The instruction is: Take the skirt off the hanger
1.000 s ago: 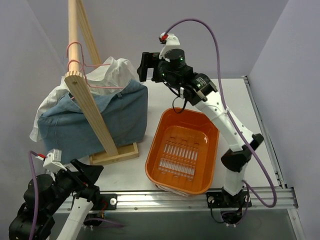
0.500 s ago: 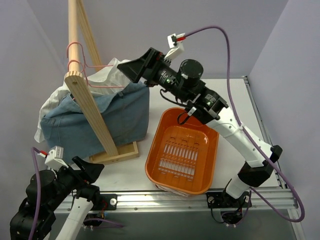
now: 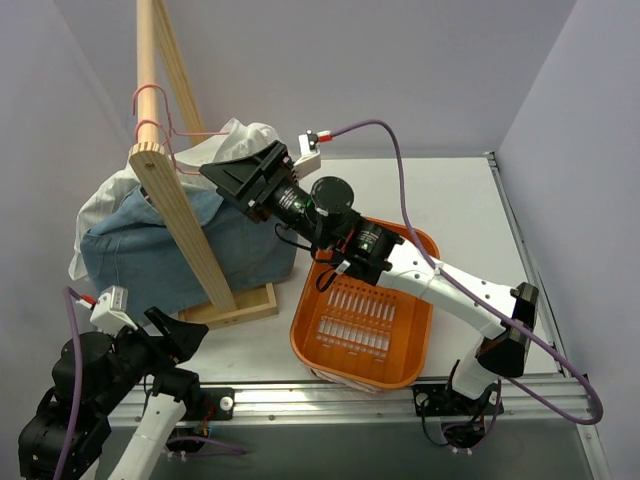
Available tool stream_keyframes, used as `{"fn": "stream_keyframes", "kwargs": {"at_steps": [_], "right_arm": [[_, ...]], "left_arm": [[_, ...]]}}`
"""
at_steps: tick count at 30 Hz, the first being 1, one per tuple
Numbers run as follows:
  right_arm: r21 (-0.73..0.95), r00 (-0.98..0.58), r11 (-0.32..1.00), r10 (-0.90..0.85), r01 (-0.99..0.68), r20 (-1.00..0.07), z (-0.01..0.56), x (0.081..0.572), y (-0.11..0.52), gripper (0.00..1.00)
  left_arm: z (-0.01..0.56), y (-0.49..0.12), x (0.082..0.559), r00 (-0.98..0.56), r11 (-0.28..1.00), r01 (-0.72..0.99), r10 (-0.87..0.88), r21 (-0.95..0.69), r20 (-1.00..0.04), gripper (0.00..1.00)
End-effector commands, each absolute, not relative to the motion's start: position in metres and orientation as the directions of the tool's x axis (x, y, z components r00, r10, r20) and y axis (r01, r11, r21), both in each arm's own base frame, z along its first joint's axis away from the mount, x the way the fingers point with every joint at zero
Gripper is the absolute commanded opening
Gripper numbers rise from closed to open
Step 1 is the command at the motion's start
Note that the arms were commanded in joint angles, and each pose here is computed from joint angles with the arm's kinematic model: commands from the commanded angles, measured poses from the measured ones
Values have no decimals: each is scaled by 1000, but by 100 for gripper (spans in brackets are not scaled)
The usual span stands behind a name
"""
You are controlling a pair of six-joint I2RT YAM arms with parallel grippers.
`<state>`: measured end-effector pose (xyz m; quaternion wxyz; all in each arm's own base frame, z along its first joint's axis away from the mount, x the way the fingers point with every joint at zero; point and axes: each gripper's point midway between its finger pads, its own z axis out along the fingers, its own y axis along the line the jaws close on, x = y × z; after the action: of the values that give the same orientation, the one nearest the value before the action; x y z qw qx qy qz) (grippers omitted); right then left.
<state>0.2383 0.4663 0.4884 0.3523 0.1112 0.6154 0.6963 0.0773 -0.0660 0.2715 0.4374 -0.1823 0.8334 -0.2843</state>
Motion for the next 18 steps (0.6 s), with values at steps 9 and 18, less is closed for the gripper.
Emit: {"fn": "stream_keyframes", "kwargs": {"at_steps": [9,18], "right_arm": [[937,-614,-283,782,-206,102,526,264,460,75],[950,-551,-285,817,-131,169,502,259,474,72]], "left_arm": [[285,-64,72,-536,778,-34,-543,-627,-646,85],[288,-59,70,-524,797,-28,-526,-603,-670,85]]}}
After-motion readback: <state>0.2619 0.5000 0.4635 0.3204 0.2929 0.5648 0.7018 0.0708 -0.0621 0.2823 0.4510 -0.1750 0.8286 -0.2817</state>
